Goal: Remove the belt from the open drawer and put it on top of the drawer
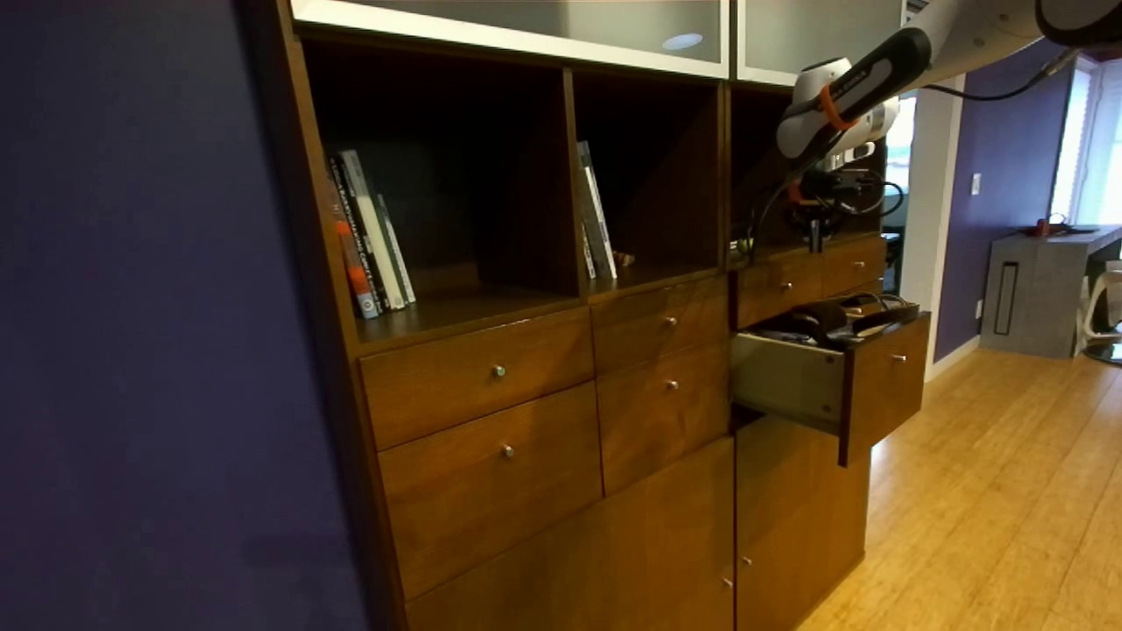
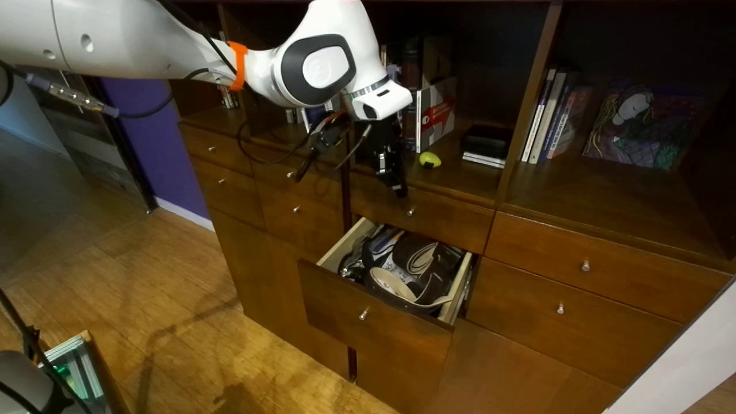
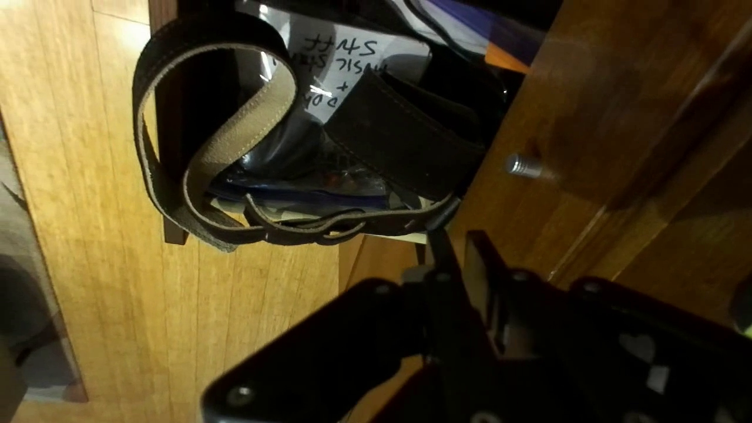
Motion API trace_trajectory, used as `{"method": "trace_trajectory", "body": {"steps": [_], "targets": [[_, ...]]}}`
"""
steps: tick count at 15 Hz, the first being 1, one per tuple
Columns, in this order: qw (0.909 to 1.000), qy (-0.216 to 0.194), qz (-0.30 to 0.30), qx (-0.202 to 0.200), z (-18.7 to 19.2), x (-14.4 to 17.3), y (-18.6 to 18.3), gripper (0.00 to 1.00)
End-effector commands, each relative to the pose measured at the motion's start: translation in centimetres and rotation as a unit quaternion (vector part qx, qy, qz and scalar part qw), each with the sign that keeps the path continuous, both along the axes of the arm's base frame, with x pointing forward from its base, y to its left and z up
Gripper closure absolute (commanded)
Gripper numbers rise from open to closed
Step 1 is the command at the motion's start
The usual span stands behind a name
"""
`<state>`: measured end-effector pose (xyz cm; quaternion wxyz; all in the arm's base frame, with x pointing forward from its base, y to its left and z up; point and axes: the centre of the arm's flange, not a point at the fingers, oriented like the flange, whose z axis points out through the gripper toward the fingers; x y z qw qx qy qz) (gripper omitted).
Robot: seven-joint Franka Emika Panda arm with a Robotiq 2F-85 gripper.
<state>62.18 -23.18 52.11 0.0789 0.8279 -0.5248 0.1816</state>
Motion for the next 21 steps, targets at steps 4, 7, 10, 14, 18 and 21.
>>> {"method": "trace_trajectory", "body": {"steps": [4, 7, 10, 14, 18, 21], "targets": [[0.9991, 0.032, 0.027, -0.004, 2.8, -4.2, 1.1, 0.35], [0.9974, 0.042, 0.058, 0.009, 5.3, -6.7, 2.5, 0.13], [0.9923, 0.068, 0.102, 0.016, 6.5, -9.1, 3.9, 0.0], [0.9791, 0.114, 0.167, -0.024, 5.0, -10.8, 2.7, 0.0], [0.9745, 0.136, 0.177, -0.023, 3.6, -9.5, 1.8, 0.0], [0.9721, 0.148, 0.18, -0.026, 1.3, -9.2, 0.9, 0.0]]}}
